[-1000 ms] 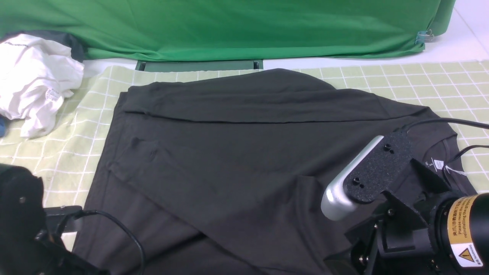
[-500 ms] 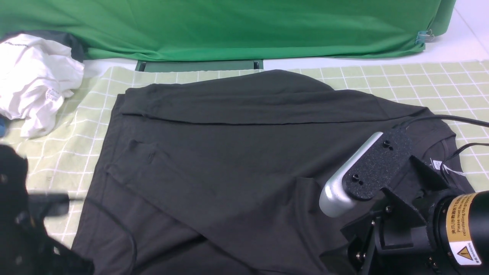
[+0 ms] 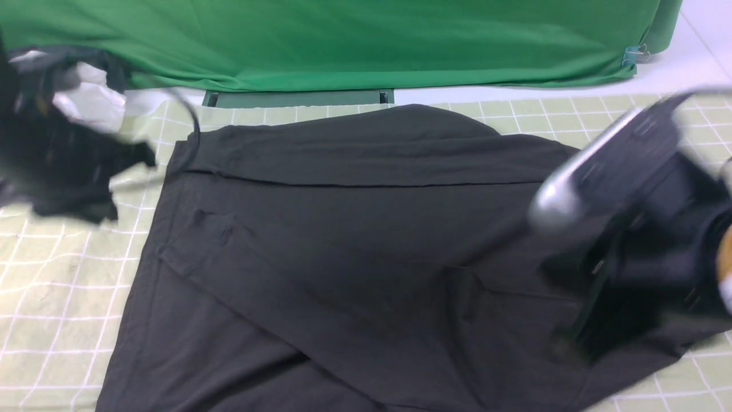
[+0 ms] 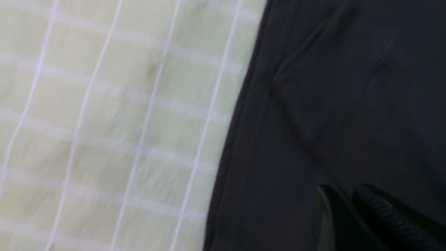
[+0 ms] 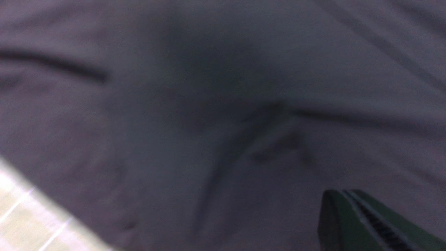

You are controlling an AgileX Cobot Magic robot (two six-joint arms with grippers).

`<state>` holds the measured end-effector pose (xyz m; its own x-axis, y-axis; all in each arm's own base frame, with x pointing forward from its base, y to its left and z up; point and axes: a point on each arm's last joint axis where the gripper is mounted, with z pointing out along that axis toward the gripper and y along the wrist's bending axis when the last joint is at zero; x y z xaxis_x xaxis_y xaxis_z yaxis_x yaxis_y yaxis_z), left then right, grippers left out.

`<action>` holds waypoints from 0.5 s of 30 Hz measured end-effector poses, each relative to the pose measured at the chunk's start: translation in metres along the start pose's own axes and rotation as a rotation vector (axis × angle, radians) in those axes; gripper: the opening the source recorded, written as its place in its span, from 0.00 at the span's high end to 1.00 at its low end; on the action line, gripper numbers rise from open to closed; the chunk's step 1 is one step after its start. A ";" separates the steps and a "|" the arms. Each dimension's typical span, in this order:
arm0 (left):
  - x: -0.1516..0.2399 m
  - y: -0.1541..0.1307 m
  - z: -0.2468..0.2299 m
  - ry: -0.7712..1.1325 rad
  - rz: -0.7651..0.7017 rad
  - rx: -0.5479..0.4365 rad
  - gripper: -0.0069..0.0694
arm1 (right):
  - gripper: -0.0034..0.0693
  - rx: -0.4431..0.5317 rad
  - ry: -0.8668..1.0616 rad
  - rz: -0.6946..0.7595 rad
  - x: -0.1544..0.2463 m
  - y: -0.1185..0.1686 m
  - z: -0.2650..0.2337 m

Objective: Fold a long-sleeved shirt over a green coffee tablecloth.
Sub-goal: 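Grab the top left corner of the dark shirt with the left gripper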

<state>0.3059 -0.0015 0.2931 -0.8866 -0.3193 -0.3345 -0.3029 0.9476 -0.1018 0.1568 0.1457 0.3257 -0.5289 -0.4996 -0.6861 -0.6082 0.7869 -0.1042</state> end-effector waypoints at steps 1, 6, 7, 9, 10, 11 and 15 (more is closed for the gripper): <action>-0.009 -0.002 0.005 -0.017 0.002 0.010 0.88 | 0.96 0.020 -0.008 0.014 -0.001 -0.007 -0.002; -0.056 -0.016 0.041 -0.081 0.018 0.036 0.86 | 0.96 0.127 0.013 0.101 0.003 -0.038 -0.005; -0.061 -0.018 0.050 -0.079 0.018 0.035 0.84 | 0.96 0.135 0.020 0.108 0.004 -0.041 -0.005; -0.078 -0.023 0.073 -0.091 0.024 0.031 0.77 | 0.96 0.144 0.028 0.113 0.005 -0.043 -0.006; -0.084 -0.025 0.084 -0.086 0.024 0.029 0.73 | 0.96 0.144 0.028 0.111 0.005 -0.043 -0.006; -0.090 -0.027 0.096 -0.078 0.025 0.025 0.69 | 0.96 0.143 0.028 0.111 0.005 -0.043 -0.006; -0.105 -0.032 0.133 -0.043 0.023 0.013 0.50 | 0.96 0.143 0.028 0.111 0.005 -0.043 -0.006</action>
<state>0.4555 0.0035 0.2070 -0.8772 -0.2972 -0.3771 -0.2780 0.9547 -0.1057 0.1767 0.1073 0.3311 -0.6058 -0.4148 -0.6789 -0.4556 0.8805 -0.1314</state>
